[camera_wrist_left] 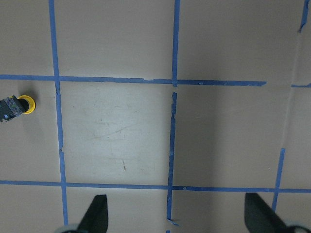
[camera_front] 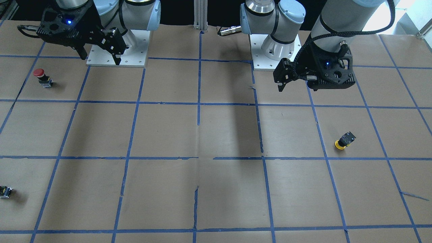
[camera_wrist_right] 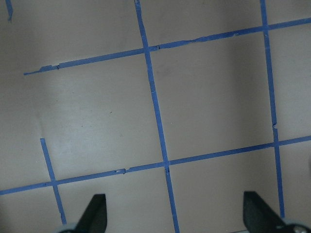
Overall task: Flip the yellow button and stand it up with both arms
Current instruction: 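Lower the left gripper onto the yellow button lying on its side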
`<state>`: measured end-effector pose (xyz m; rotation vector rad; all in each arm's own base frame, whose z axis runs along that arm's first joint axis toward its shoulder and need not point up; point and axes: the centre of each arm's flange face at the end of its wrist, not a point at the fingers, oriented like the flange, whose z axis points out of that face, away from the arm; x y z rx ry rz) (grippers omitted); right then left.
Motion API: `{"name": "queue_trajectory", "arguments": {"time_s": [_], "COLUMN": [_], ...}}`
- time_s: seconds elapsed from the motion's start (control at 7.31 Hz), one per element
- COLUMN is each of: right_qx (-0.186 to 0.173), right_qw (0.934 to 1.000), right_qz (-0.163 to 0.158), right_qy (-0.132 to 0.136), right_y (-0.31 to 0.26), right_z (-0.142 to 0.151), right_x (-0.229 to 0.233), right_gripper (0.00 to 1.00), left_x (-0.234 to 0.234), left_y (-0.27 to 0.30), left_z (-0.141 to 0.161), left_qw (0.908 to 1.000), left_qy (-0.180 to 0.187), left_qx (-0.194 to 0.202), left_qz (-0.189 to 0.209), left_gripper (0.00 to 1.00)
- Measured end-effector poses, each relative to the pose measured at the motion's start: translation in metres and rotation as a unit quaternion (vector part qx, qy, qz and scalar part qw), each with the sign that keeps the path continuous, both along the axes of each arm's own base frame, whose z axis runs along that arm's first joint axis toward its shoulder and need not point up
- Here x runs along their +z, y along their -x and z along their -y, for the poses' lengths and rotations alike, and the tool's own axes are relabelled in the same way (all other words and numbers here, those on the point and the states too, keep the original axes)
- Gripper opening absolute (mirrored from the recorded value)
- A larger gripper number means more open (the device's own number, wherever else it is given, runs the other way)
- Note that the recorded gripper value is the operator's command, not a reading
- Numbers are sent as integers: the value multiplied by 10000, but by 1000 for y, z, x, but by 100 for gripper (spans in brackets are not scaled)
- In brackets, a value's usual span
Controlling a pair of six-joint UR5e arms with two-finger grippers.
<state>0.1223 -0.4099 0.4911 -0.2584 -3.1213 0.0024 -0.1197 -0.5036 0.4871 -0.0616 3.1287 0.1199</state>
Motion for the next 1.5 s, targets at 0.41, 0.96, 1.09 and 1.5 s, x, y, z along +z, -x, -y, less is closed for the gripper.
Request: {"name": "queue_trajectory", "arguments": {"time_s": [0.41, 0.96, 1.09, 1.5], "right_qx": [-2, 7, 6, -10], "right_qw": [10000, 10000, 10000, 9998], "right_qz": [1, -6, -50, -217], "right_qy": [-15, -24, -8, 10], "right_y": [0, 0, 1, 4], "right_z": [-1, 0, 1, 2], "right_x": [-2, -4, -4, -5], "right_gripper": [100, 100, 100, 100], "left_x": [-8, -74, -92, -151], "left_y": [-8, -100, -135, -213], "left_z": [5, 58, 67, 52], "left_qw": [10000, 9956, 9920, 9578], "left_qy": [-54, -159, -237, -645], "left_qx": [-7, -906, -1239, -2798], "left_qz": [-8, -169, -112, 142], "left_gripper": [100, 100, 98, 96]}}
